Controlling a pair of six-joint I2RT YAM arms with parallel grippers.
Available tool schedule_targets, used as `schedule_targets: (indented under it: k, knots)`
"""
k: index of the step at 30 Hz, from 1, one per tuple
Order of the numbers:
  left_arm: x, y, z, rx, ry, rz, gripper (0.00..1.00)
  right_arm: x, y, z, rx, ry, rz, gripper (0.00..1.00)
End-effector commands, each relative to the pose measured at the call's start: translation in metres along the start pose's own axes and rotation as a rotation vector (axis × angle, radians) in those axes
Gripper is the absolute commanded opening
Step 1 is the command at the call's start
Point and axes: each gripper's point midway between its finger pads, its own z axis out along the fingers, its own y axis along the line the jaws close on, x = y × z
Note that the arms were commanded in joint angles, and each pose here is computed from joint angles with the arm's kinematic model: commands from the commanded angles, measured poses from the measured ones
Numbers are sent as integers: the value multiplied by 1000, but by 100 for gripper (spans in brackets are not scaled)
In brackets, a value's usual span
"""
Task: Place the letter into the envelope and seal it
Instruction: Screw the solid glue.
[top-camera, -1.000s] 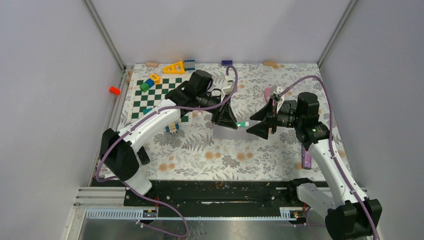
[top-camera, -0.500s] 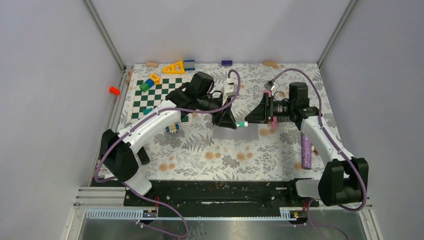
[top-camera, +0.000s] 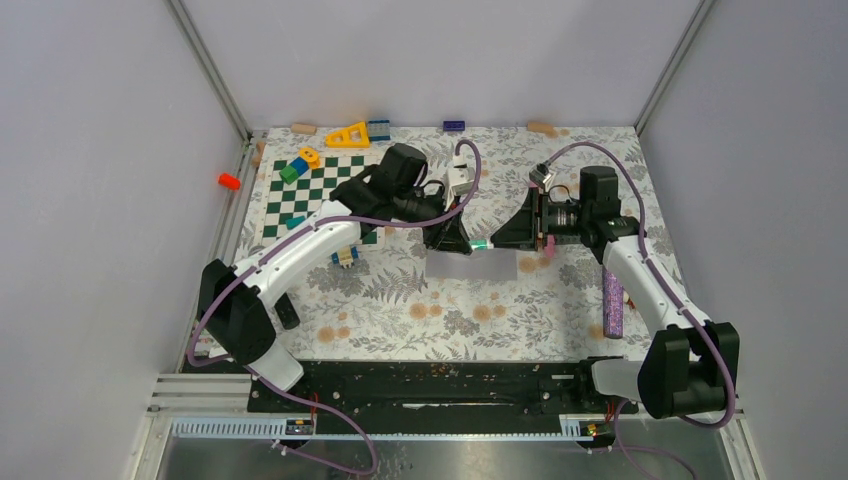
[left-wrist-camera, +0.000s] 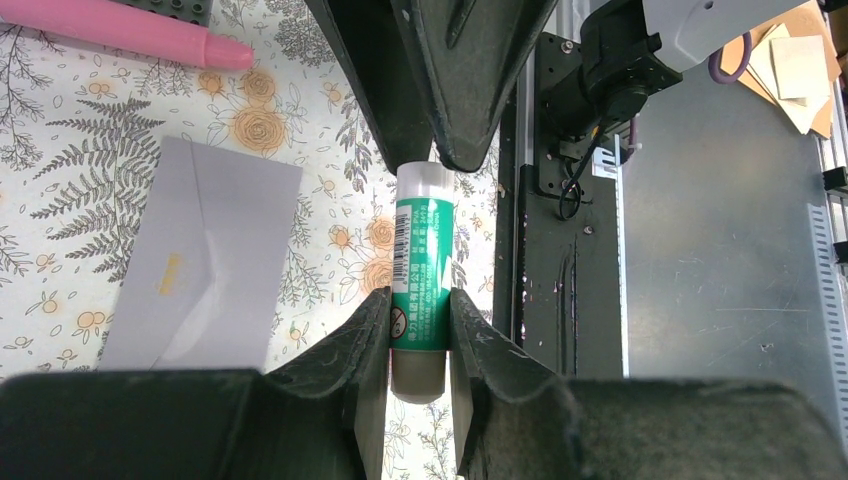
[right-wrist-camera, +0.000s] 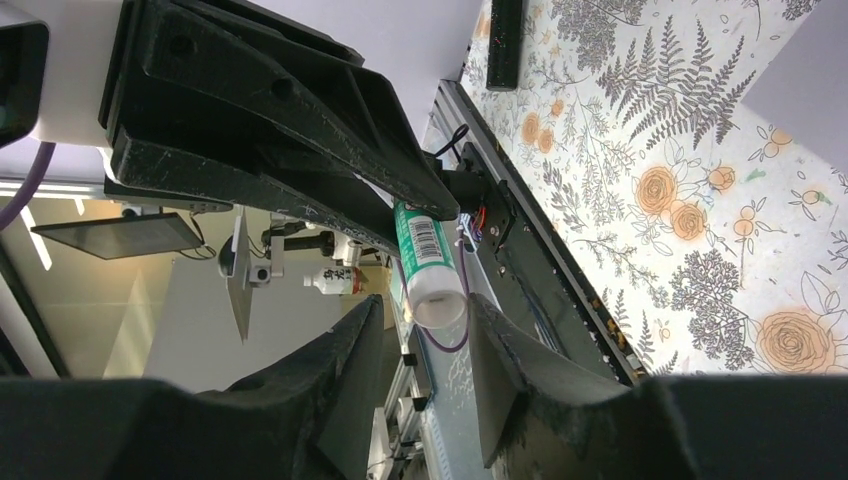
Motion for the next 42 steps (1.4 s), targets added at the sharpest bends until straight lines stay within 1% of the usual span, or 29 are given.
schedule_targets:
  k: [1,6,9,15,17,20,22,27,31,33,34,36,38,39,42]
  knots:
    - [-26,-9,-11,-24,-56,94,0,0,7,-2,-17,-10,-11,43]
    - [-26,-9,-11,-25,-55,94,0,-2,1,1,-22,-17,15,42]
    - [-26,-9,-10,-24,-55,94,0,-3,1,1,-31,-19,21,37]
    - [-25,-8,-9,-22,-53,92,0,-3,1,2,-35,-21,28,35]
    - [-25,-8,-8,-19,-52,90,0,-3,2,1,-46,-22,15,32]
    - [-24,-11,-7,-1,-51,82,0,-4,7,0,-63,-30,-91,28]
    - [-23,-15,-5,34,-50,67,0,-2,9,-2,-57,-45,-201,27]
    - [-24,-26,0,126,-63,17,0,6,21,-10,-54,-89,-539,28]
    - [-23,-31,4,182,-72,-17,0,15,32,-17,-55,-122,-844,29]
    - [-23,-35,7,217,-80,-44,0,20,34,-18,-62,-135,-997,32]
    - [-24,-36,8,228,-83,-51,0,20,35,-18,-66,-139,-1035,36]
    - [-24,-36,8,235,-86,-58,0,14,33,-18,-35,-160,-1045,49]
    - [-25,-35,8,225,-87,-54,0,8,32,-19,-2,-183,-1000,63]
    - [-25,-34,7,214,-85,-48,0,4,32,-19,12,-194,-947,67]
    - [-25,-33,4,184,-84,-21,0,1,31,-17,17,-181,-741,73]
